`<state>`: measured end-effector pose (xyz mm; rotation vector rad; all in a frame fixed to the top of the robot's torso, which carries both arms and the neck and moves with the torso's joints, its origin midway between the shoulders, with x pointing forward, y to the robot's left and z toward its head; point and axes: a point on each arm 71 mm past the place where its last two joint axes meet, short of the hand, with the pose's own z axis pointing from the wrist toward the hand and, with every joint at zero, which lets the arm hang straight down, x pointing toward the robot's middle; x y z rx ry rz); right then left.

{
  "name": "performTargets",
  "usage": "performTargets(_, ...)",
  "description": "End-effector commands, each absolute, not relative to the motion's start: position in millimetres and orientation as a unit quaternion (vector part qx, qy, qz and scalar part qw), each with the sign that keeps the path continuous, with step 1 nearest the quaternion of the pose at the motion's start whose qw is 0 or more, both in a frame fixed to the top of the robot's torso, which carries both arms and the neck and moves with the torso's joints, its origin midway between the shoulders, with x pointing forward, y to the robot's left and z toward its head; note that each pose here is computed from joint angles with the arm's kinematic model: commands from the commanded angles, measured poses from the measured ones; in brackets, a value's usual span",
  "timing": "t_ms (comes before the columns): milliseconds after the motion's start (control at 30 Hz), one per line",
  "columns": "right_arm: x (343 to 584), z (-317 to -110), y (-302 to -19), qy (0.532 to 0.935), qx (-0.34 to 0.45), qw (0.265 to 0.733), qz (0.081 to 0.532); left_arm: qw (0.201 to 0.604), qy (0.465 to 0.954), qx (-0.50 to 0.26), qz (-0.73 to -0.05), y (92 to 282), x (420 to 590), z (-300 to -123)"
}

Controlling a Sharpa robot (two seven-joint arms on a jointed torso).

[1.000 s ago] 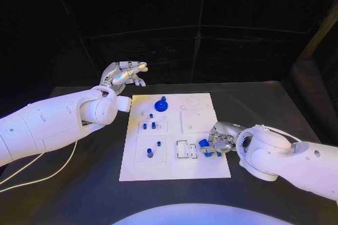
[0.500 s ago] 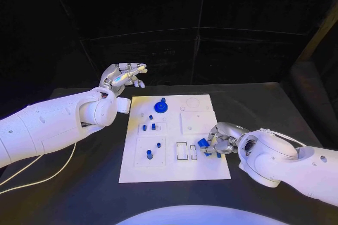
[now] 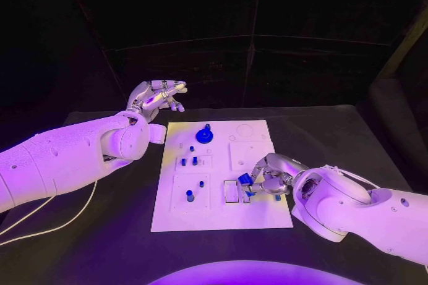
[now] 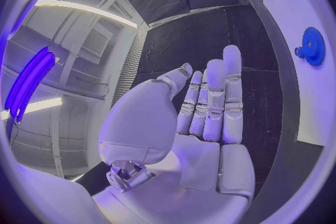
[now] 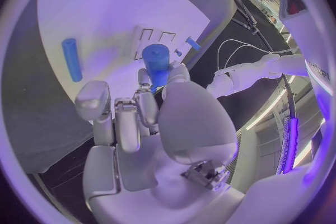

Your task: Assemble the parts on the task board

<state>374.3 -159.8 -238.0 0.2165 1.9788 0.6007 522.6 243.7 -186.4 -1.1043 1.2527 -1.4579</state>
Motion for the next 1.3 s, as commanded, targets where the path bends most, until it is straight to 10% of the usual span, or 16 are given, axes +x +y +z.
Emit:
performTargets(33, 375, -241, -154, 0.83, 0.091, 0.49, 0.249, 0.442, 0.505, -0.443, -0.594, 242.1, 522.2, -184.8)
performTargets(1300, 386, -251, -125, 0.844, 0.063, 0.48, 0.23, 0.441, 0.505, -0.443, -0.594, 241.0, 522.6, -185.0)
